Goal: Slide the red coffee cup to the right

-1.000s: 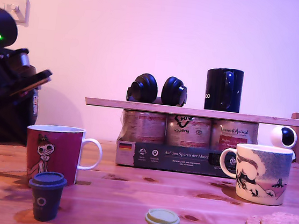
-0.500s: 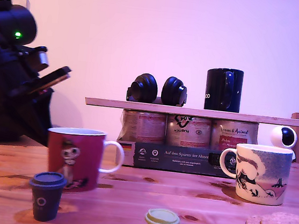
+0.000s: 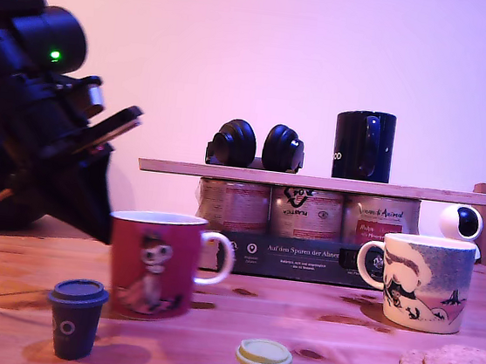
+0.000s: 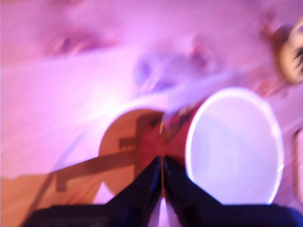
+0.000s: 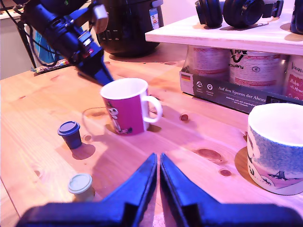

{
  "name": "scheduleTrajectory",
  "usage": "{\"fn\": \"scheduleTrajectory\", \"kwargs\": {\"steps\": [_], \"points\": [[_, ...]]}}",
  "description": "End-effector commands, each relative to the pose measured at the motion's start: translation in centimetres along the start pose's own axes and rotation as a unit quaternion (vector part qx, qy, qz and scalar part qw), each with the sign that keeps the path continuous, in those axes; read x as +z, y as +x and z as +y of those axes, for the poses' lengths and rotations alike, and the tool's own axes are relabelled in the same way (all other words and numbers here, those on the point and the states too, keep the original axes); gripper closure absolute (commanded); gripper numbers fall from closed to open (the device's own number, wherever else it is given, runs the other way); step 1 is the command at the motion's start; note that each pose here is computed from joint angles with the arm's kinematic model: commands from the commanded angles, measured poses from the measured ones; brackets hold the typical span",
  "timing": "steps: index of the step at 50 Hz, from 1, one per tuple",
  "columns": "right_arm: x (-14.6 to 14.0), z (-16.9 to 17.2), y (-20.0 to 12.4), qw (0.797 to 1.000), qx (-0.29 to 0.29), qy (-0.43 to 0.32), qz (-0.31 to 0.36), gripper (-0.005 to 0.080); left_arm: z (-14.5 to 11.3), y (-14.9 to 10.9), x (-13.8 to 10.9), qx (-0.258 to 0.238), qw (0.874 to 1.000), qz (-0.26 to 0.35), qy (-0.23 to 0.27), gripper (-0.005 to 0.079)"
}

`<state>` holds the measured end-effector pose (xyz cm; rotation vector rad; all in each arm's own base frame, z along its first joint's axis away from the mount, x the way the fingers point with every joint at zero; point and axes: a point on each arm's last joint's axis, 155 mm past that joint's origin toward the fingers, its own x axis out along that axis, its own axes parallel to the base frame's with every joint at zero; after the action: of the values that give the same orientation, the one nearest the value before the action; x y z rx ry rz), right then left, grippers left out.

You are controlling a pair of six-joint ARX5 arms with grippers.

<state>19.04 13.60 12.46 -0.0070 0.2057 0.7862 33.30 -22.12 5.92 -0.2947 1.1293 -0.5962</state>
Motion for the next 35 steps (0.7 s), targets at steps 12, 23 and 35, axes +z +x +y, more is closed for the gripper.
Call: {"fn": "scheduleTrajectory", "kwargs": {"steps": [12, 23, 35], "points": [[0.7, 0.2, -0.1, 1.000, 0.003, -0.010, -0.008, 0.0764, -1.6, 3.1, -1.6, -0.014, 0.999, 0.036, 0.007, 0.0762], [0.7, 0.2, -0.1, 1.000, 0.003, -0.010, -0.008, 0.0764, -3.8, 4.5, -1.2, -0.037, 0.998, 0.048, 0.023, 0.0761], [0.7, 0.2, -0.1, 1.000, 0.002, -0.010, -0.008, 0.0764, -6.4, 4.0, 1.0, -0.057, 0.997, 0.029, 0.046, 0.0762]]}}
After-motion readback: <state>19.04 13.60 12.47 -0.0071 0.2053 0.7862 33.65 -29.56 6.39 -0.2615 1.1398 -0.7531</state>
